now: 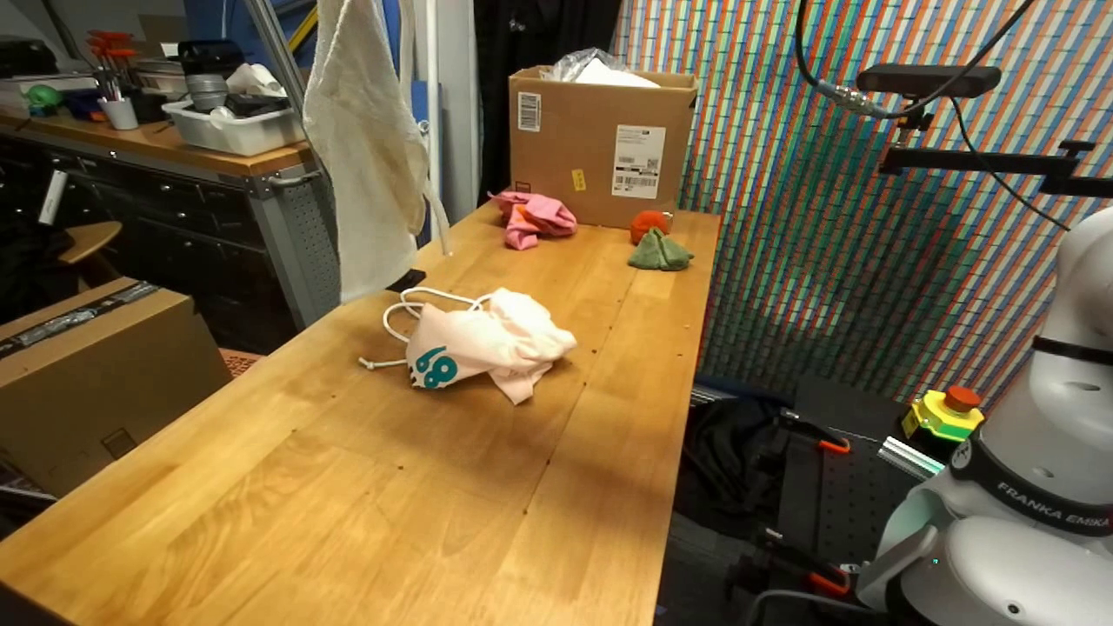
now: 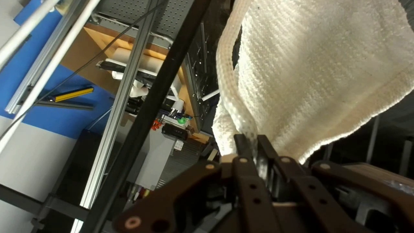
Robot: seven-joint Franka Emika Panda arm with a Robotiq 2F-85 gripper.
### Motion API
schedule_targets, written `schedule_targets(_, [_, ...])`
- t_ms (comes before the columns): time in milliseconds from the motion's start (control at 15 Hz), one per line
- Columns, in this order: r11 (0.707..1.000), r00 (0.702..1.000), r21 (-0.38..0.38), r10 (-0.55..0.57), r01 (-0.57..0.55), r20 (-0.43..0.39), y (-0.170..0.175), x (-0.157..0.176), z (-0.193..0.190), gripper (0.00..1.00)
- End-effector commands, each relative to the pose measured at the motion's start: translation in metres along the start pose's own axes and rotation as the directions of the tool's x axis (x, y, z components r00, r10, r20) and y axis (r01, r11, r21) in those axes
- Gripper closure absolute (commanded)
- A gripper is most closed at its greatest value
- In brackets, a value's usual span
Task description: Put the clothes, plush toy and rope separately on the table
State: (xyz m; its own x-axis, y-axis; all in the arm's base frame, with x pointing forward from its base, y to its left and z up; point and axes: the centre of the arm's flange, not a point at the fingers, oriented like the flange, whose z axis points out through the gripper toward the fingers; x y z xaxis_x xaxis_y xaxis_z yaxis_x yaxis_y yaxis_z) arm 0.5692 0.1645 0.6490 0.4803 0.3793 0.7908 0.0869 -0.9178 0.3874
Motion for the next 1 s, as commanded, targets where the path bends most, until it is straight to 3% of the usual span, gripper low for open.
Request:
schedule_targets(0, [0.996, 0.998, 0.073, -0.048, 0.046, 0.028, -0.036, 0.009, 0.001, 0.91])
schedule_targets(333, [0.965, 0.970, 0.224, -0.179, 0.140, 0.167, -0.107, -0.003, 0.014, 0.91])
schedule_targets(533, [0.948, 0.947, 0.268, -0.233, 0.171, 0.221, -0.149, -0.008, 0.018, 0.91])
schedule_targets(933, [0.906, 0.917, 0.359, -0.320, 0.223, 0.239, -0.221, -0.015, 0.018, 0.91])
